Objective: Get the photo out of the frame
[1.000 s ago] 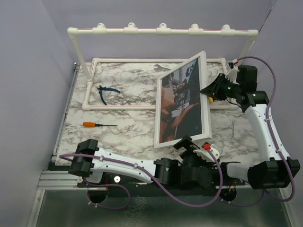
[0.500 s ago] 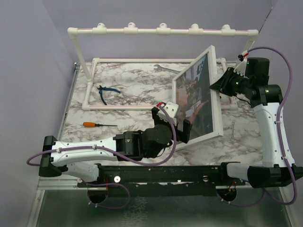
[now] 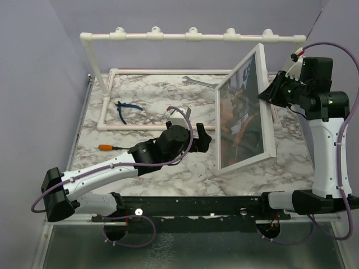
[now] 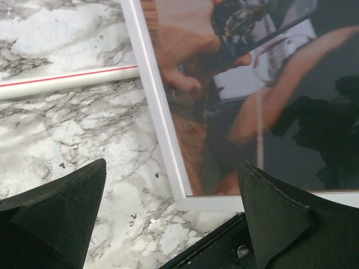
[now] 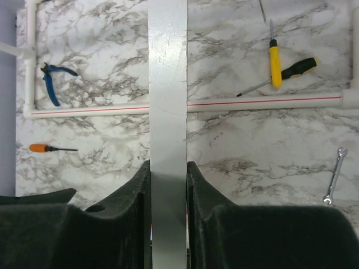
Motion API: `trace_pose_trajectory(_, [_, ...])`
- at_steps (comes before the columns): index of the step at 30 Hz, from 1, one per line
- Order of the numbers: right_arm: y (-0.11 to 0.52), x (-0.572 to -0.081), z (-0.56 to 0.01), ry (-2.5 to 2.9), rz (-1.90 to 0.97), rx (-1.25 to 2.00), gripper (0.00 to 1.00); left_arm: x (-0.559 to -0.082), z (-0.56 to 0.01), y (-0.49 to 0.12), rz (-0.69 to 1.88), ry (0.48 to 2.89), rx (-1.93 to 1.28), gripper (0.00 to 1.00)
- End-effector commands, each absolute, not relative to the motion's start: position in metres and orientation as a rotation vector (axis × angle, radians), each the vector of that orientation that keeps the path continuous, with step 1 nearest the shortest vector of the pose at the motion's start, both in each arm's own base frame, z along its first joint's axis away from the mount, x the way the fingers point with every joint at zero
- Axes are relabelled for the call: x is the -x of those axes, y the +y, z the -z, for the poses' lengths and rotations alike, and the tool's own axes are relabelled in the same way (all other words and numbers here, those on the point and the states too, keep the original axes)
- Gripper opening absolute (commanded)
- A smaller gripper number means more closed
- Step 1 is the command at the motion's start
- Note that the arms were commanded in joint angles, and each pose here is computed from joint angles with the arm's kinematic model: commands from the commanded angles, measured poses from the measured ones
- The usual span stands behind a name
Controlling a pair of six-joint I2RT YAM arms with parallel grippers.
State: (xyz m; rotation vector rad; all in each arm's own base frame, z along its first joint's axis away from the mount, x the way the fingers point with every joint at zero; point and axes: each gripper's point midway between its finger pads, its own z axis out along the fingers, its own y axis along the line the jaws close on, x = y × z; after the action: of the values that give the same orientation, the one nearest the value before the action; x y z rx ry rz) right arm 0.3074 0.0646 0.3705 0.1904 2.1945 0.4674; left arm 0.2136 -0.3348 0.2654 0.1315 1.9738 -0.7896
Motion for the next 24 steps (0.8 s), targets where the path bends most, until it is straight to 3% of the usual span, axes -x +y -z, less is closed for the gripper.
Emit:
trace_pose_trajectory(1, [0.054, -0.312, -0.392, 2.124, -0.392, -0.169, 0.00, -0.215, -0.240, -0.337, 0.891, 2.069, -0.103, 0.96])
trace_pose_trajectory(13, [0.014, -0.312, -0.393, 2.159, -0.103, -0.235, 0.01, -0.226, -0.213, -0.326, 0.894, 2.111, -0.065, 0.94])
trace_pose_trajectory(24, [0.060, -0.322, -0.367, 2.250, 0.055, -0.145, 0.00, -0.237, -0.209, -0.298, 0.899, 2.113, -0.003, 0.93])
